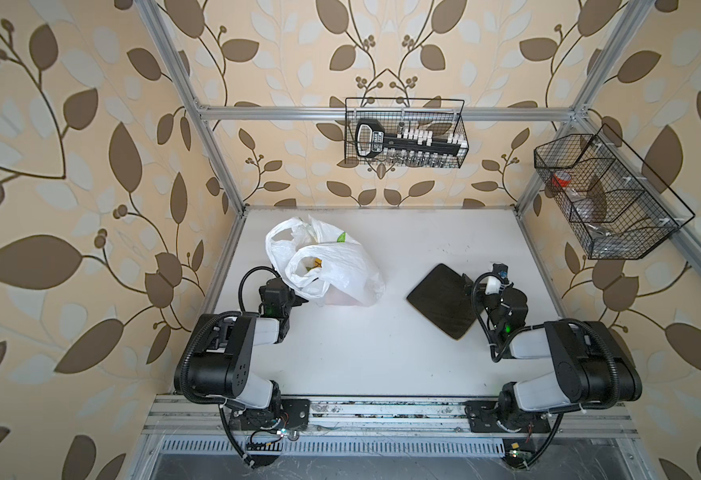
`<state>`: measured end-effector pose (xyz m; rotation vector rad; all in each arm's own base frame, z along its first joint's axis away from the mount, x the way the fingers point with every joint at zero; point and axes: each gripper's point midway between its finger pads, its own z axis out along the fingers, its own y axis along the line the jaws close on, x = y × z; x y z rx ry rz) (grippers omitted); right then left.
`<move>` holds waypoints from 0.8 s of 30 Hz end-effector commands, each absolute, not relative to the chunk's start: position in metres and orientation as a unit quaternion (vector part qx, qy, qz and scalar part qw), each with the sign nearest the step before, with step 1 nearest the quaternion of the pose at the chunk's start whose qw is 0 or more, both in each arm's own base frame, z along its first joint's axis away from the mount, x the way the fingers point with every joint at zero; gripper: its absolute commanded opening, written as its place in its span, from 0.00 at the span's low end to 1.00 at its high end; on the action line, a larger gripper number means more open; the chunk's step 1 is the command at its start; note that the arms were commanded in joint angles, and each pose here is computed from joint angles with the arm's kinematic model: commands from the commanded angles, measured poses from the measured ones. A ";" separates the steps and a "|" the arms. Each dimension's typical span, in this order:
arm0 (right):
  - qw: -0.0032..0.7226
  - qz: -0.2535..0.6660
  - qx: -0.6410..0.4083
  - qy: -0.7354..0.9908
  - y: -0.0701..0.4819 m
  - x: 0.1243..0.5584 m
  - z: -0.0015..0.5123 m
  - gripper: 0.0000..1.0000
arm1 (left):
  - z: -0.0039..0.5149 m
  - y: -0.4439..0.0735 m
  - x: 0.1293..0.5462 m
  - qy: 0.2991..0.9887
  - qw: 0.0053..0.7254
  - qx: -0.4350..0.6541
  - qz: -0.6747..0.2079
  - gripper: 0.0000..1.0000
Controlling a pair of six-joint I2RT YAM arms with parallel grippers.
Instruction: Take the fake fruits out of the plastic bag
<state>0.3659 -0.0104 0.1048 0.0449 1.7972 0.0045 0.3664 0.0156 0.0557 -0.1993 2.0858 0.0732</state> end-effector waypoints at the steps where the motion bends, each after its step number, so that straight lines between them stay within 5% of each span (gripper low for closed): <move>1: 0.636 0.003 0.012 0.771 -0.010 0.374 0.115 0.99 | 0.078 0.013 0.382 0.842 0.534 -0.076 0.034 0.99; 10: 0.659 0.009 0.001 0.752 -0.005 0.360 0.152 0.99 | 0.125 0.030 0.365 0.824 0.551 -0.114 0.063 0.99; 17: 0.605 0.107 0.191 0.765 -0.019 0.335 0.189 0.99 | 0.201 0.063 0.299 0.796 0.549 -0.235 0.095 0.99; 24: 0.544 0.272 0.093 0.789 0.075 0.337 0.237 0.99 | 0.282 0.060 0.240 0.766 0.578 -0.280 0.032 0.99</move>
